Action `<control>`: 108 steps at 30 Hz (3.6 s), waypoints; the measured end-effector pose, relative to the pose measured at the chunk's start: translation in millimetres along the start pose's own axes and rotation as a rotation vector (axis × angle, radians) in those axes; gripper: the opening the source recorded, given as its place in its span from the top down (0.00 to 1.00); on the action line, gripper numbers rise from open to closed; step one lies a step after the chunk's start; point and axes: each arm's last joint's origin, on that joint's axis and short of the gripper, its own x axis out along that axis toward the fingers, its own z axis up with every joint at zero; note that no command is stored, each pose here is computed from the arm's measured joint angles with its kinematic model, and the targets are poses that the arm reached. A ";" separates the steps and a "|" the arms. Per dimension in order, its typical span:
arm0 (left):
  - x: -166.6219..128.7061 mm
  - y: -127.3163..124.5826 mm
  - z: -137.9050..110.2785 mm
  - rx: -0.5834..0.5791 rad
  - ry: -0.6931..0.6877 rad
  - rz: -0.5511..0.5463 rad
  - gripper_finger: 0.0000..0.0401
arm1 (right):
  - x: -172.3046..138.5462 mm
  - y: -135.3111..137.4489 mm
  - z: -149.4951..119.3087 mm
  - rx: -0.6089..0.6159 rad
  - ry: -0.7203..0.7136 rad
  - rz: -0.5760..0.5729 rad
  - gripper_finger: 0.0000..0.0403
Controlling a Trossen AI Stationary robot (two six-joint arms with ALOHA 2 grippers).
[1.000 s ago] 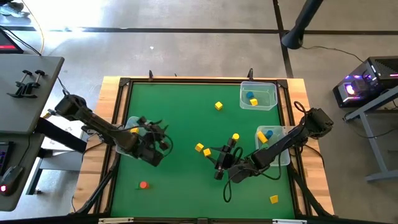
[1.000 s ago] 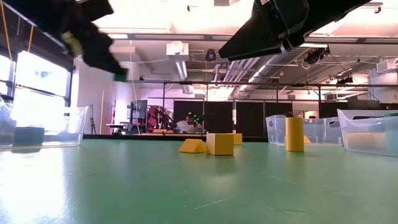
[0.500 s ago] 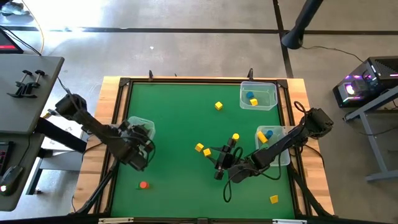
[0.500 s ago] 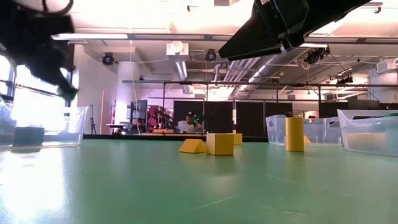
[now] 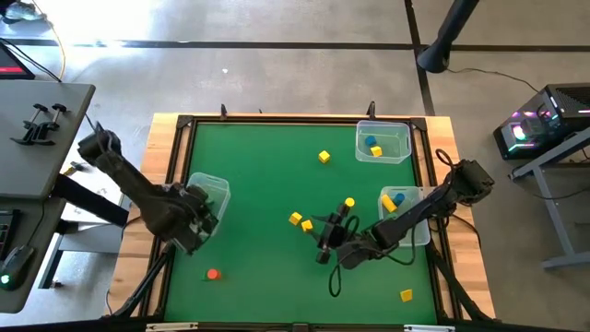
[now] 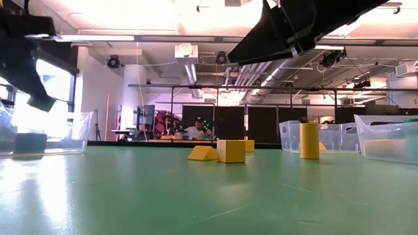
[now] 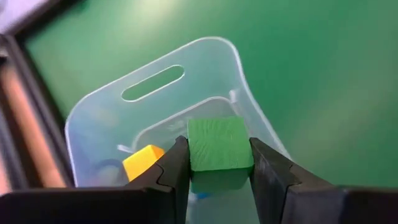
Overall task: Sort blocks by size
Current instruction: Put the green square block into the left transparent bin, then put the yellow square block into the left transparent bin
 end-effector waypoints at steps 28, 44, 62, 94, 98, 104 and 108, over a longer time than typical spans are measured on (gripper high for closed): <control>-2.4 -2.1 7.8 -0.142 0.221 -0.163 0.75 | 4.2 -3.3 0.8 0.018 0.005 -0.007 0.55; 4.3 -16.6 -7.4 -0.194 0.310 -0.068 0.73 | 4.2 -3.6 0.0 0.008 0.011 -0.009 0.55; 5.4 -18.6 -9.5 -0.163 0.336 -0.058 0.52 | 4.2 -3.6 0.0 0.008 0.011 -0.009 0.55; 45.9 -34.6 57.8 -0.092 -0.041 -0.136 0.51 | 5.9 -5.1 0.4 0.013 0.012 -0.016 0.55; 66.7 -28.8 60.0 -0.078 0.046 -0.001 0.51 | 5.9 -5.1 0.4 0.011 0.012 -0.015 0.55; 79.3 -18.1 60.5 -0.079 0.116 0.121 0.51 | 5.9 -5.1 0.4 0.011 0.012 -0.016 0.55; 78.3 -15.0 60.4 -0.076 0.125 0.135 0.51 | 5.9 -5.2 0.4 0.011 0.012 -0.016 0.55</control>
